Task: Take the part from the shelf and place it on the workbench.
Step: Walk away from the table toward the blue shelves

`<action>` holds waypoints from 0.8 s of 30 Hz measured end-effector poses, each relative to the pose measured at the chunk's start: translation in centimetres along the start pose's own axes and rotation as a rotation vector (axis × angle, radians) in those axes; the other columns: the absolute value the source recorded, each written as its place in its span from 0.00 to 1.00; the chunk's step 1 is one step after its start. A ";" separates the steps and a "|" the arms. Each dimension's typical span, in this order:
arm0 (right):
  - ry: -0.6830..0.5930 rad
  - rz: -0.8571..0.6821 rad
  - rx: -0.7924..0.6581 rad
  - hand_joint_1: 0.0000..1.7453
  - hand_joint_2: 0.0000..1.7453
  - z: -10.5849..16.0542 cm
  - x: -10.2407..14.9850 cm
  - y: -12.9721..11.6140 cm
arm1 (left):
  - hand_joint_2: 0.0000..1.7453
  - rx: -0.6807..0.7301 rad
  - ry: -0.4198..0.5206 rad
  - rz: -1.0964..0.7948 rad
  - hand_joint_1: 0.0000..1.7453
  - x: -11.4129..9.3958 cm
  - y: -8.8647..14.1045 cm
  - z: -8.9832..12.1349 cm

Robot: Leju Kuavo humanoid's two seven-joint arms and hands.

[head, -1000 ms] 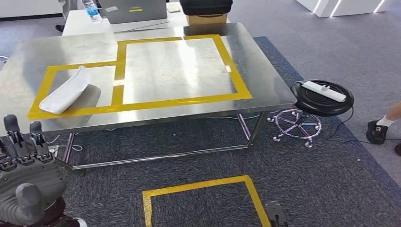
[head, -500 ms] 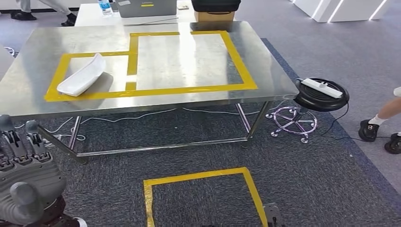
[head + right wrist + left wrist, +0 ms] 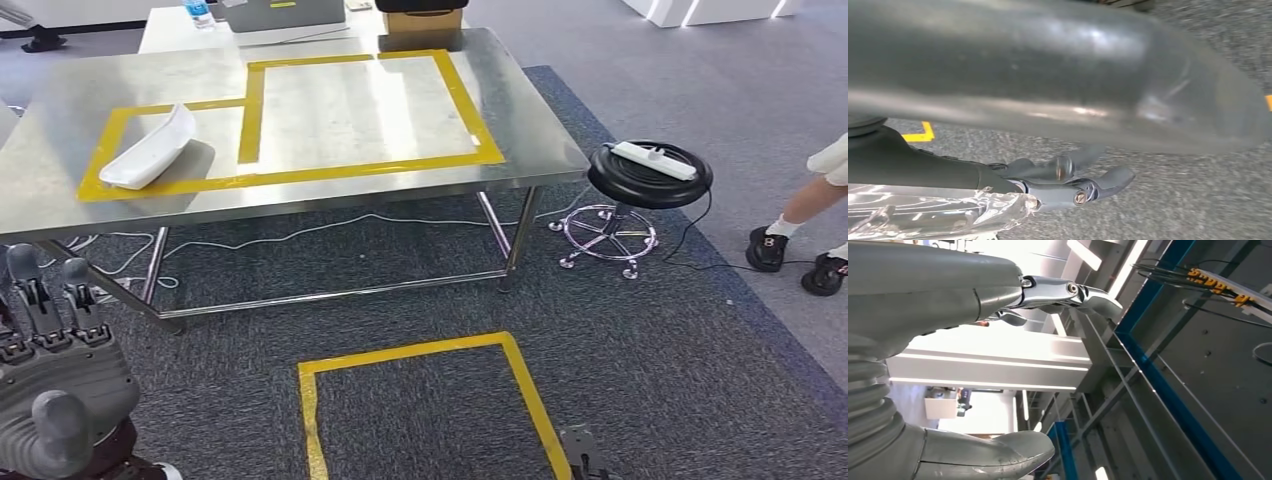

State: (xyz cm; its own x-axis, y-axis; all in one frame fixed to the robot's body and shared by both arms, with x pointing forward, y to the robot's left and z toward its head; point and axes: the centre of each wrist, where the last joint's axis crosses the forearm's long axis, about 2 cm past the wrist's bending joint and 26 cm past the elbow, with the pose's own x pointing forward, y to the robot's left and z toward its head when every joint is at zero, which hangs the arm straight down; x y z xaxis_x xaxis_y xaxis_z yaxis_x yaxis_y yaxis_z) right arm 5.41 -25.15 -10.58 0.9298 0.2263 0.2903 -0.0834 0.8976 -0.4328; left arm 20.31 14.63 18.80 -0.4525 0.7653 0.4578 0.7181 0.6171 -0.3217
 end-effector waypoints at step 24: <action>0.038 -0.028 0.001 0.00 0.00 0.1 -0.4 0.1 | 0.00 0.025 0.018 -0.002 0.00 -0.1 0.0 0.2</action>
State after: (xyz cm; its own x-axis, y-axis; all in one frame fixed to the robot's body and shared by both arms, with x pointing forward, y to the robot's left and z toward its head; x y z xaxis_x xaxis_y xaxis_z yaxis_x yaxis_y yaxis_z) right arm 5.02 -25.09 -10.63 0.9446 0.1870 0.2698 -0.0577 0.9037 -0.4242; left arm 20.31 14.56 18.60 -0.4443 0.7608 0.4731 0.7037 0.6232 -0.3414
